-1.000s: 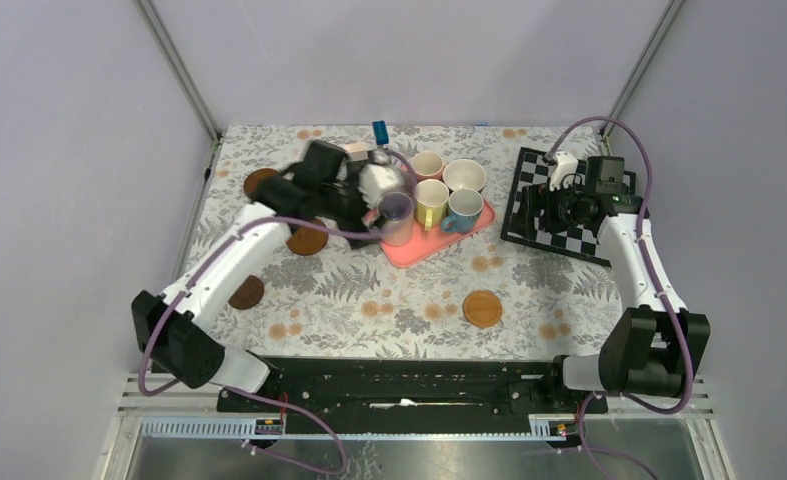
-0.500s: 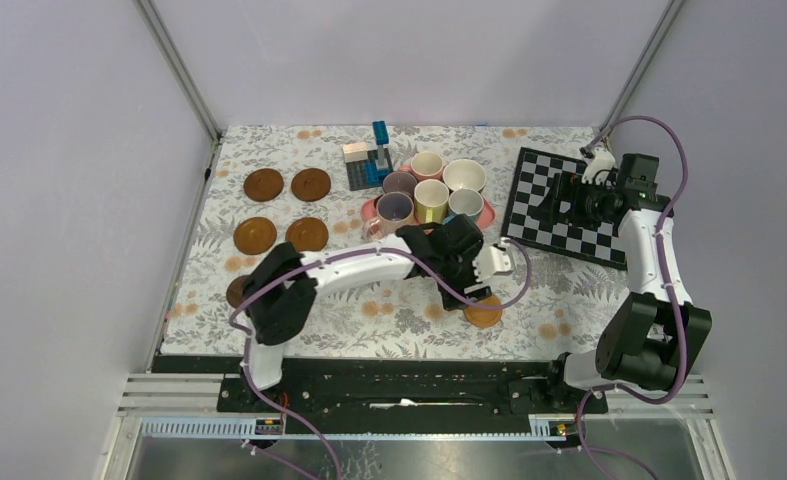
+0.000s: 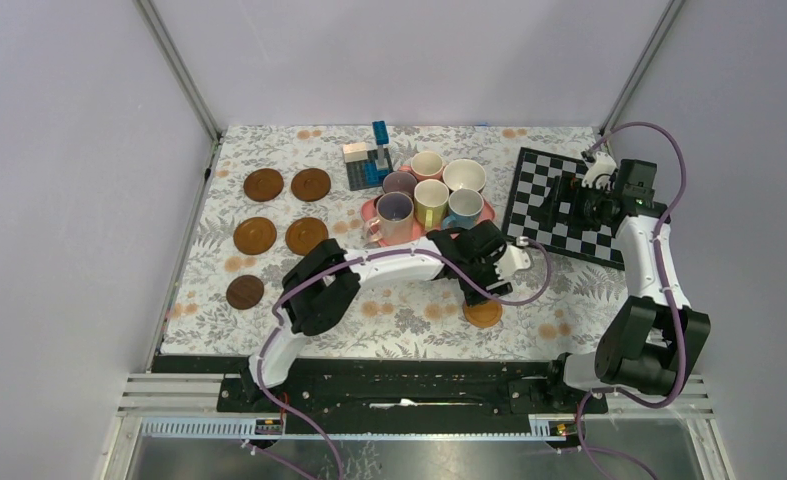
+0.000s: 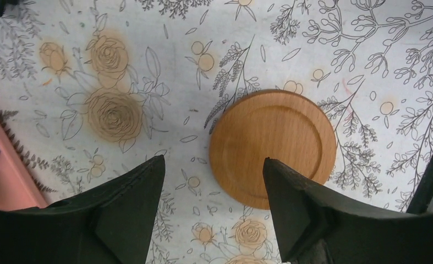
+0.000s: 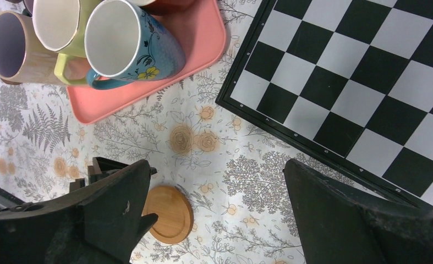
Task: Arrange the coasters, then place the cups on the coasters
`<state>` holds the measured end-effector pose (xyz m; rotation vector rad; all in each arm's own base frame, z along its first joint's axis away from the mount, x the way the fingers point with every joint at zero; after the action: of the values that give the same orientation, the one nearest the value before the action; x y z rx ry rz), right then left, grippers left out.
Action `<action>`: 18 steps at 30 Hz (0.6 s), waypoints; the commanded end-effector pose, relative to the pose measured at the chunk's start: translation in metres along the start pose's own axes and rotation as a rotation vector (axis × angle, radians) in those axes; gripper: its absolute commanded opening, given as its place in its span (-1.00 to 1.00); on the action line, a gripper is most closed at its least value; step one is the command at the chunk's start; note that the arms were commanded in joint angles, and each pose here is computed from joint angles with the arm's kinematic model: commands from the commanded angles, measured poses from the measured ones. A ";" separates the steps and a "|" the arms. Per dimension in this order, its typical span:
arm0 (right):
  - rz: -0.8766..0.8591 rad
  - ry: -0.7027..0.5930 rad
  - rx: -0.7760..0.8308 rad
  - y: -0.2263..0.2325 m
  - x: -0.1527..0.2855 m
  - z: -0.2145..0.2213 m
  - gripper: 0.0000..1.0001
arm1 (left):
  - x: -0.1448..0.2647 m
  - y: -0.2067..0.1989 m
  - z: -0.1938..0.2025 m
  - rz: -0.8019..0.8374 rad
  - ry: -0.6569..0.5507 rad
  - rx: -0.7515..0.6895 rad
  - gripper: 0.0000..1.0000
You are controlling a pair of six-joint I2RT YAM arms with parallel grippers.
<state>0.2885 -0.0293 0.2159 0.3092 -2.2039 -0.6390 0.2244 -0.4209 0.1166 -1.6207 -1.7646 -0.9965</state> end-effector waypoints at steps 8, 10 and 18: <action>0.006 -0.061 0.007 0.006 0.009 -0.012 0.97 | -0.014 -0.007 -0.001 0.007 0.018 -0.010 0.41; 0.005 -0.045 0.002 0.005 0.008 -0.011 0.97 | -0.012 -0.010 0.005 0.016 0.039 -0.012 0.38; -0.016 -0.016 -0.008 0.007 0.007 -0.011 0.97 | 0.004 -0.015 0.029 0.046 0.095 -0.007 0.28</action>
<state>0.2884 -0.0292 0.2178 0.2922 -2.2022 -0.6575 0.2146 -0.4146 0.0958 -1.6028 -1.7077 -1.0151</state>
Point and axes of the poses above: each gripper's point midway between its finger pads, its own x axis back along the fingers, its own y axis along the line the jaws close on, z = x × y, the point moved 8 cm from there along x, back along the fingers, and after that the axes turned 13 degrees about -x, right-handed, at the moved point
